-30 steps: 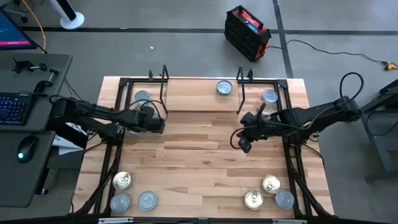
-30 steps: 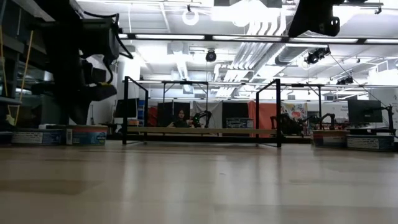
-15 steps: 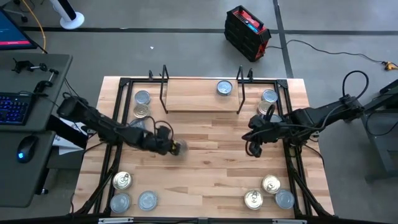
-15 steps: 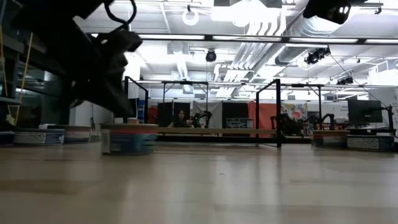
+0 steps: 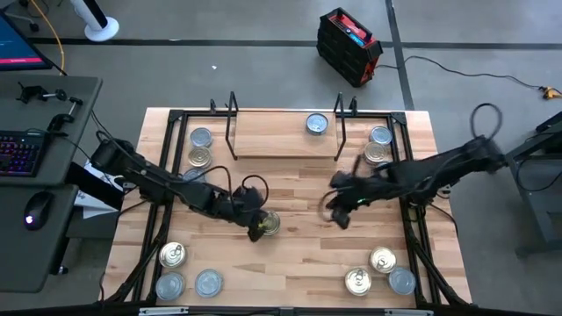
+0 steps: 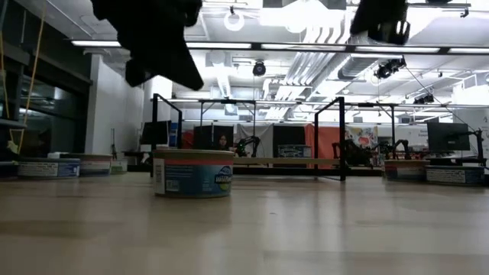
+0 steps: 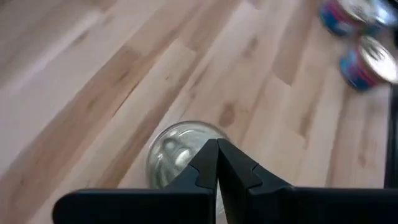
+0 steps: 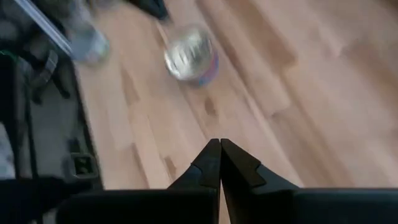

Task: Stack canned seafood by type on shelf
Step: Put the blue pink tuna can on the shelf

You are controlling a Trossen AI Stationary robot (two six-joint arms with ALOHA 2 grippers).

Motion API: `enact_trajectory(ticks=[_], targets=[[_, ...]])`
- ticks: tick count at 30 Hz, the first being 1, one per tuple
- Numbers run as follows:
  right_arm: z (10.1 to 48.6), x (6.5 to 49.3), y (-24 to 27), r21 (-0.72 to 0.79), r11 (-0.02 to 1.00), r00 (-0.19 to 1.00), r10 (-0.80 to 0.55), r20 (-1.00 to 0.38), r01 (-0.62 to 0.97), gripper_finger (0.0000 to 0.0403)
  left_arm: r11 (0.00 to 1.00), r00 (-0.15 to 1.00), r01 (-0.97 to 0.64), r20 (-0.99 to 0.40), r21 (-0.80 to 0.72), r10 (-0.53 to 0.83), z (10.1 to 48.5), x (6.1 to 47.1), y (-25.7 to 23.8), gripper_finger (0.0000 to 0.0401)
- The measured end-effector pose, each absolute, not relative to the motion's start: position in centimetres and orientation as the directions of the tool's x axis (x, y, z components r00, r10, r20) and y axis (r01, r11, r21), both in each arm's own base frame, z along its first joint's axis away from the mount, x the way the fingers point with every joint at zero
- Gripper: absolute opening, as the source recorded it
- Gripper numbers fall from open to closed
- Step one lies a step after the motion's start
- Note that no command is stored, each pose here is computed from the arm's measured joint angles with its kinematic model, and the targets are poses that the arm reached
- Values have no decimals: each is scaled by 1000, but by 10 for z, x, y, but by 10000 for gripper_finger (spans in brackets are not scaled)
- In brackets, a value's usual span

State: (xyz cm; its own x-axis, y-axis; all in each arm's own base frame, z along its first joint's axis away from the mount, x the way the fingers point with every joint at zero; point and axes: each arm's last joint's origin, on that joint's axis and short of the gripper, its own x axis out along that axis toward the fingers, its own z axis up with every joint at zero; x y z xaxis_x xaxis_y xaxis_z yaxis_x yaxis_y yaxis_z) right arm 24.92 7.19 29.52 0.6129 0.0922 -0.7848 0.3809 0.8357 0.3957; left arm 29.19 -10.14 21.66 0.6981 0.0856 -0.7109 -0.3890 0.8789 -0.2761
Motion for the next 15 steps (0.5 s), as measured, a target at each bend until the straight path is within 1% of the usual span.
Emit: enact_trajectory(ticks=[2,5,8,11,15], targets=[[274,268,77,383,841,558,121,-821,381,0,917,688,-318,-724,-241,48,216,286,-105,0],[237,294,86,336,856,484,118,-867,393,0,939,651,-247,-759,-238,-21,206,280,-108,0],[199,320,90,315,858,456,109,-883,406,0,955,636,-222,-771,-195,-9,191,275,-106,0],[170,341,89,337,844,483,109,-869,416,0,962,634,-230,-773,-147,34,182,273,-98,0],[149,359,86,377,816,529,105,-842,439,0,979,625,-185,-779,-87,49,176,271,-93,0]])
